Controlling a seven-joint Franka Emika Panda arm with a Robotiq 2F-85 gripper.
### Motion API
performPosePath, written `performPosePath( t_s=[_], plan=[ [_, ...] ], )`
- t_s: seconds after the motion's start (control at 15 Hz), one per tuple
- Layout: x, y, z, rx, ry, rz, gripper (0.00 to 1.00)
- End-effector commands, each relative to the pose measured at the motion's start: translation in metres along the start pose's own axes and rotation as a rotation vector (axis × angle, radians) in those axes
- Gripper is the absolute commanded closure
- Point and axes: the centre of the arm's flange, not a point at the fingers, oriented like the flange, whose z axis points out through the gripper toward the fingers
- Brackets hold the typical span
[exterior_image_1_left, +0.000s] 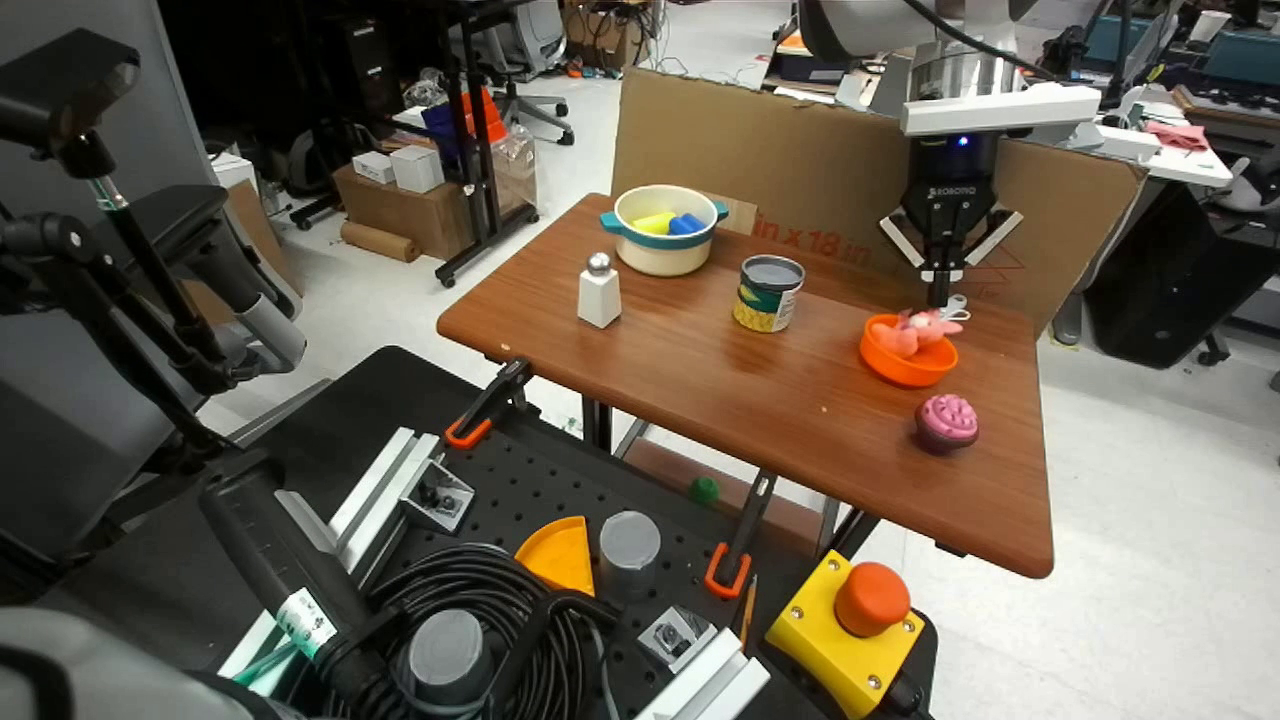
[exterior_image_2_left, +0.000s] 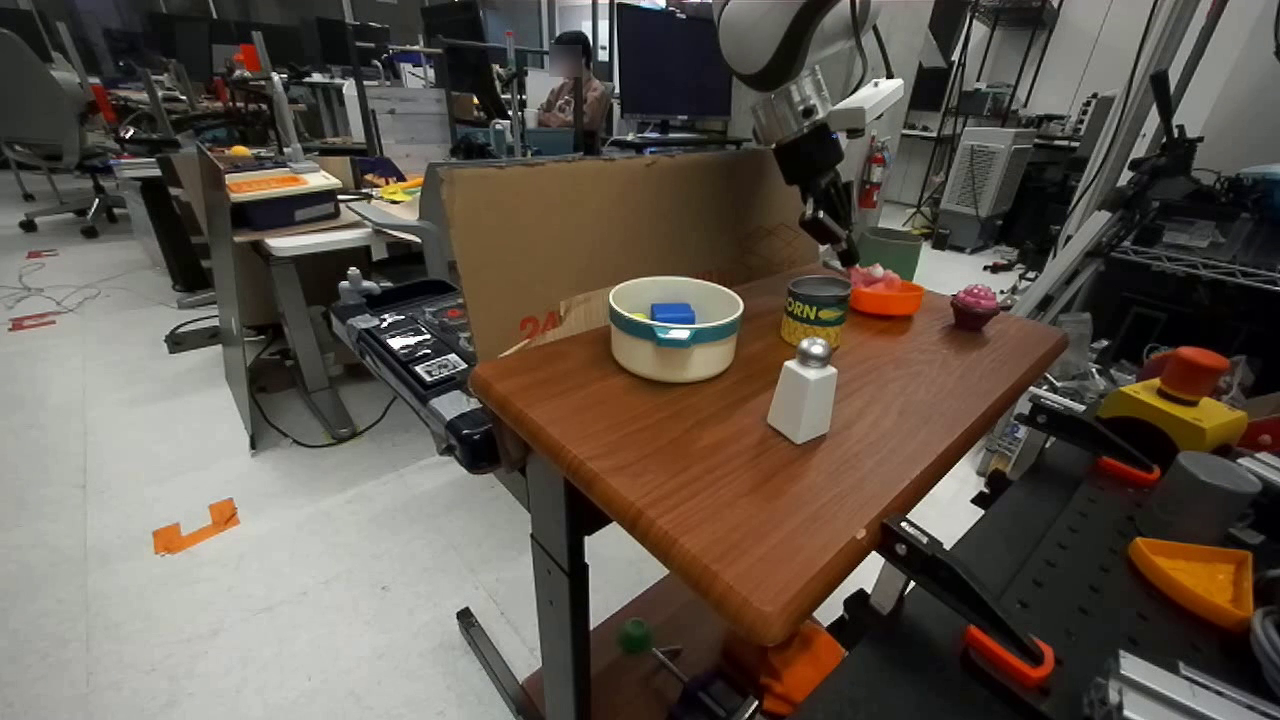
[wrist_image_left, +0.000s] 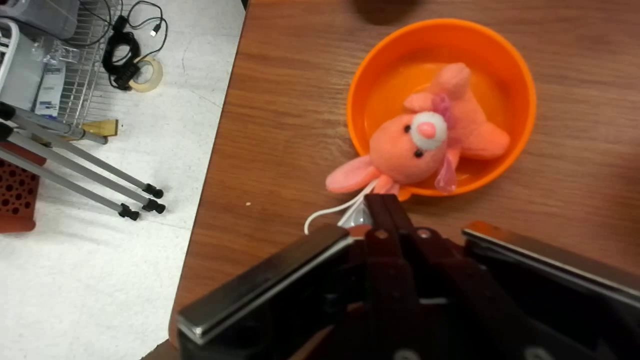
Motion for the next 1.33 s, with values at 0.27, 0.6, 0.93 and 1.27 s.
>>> performPosePath(
  t_s=[0.27, 0.6, 0.93, 1.27],
  plan=[
    [-0.009, -0.020, -0.017, -0.099, -0.011, 0.057, 1.00],
    [-0.004, -0.023, -0.021, -0.091, -0.017, 0.056, 0.58],
    [-0.007, -0.021, -0.020, -0.101, -0.013, 0.059, 0.22],
    [-0.014, -0.023, -0.018, -0.110, -0.012, 0.073, 0.00]
  ],
)
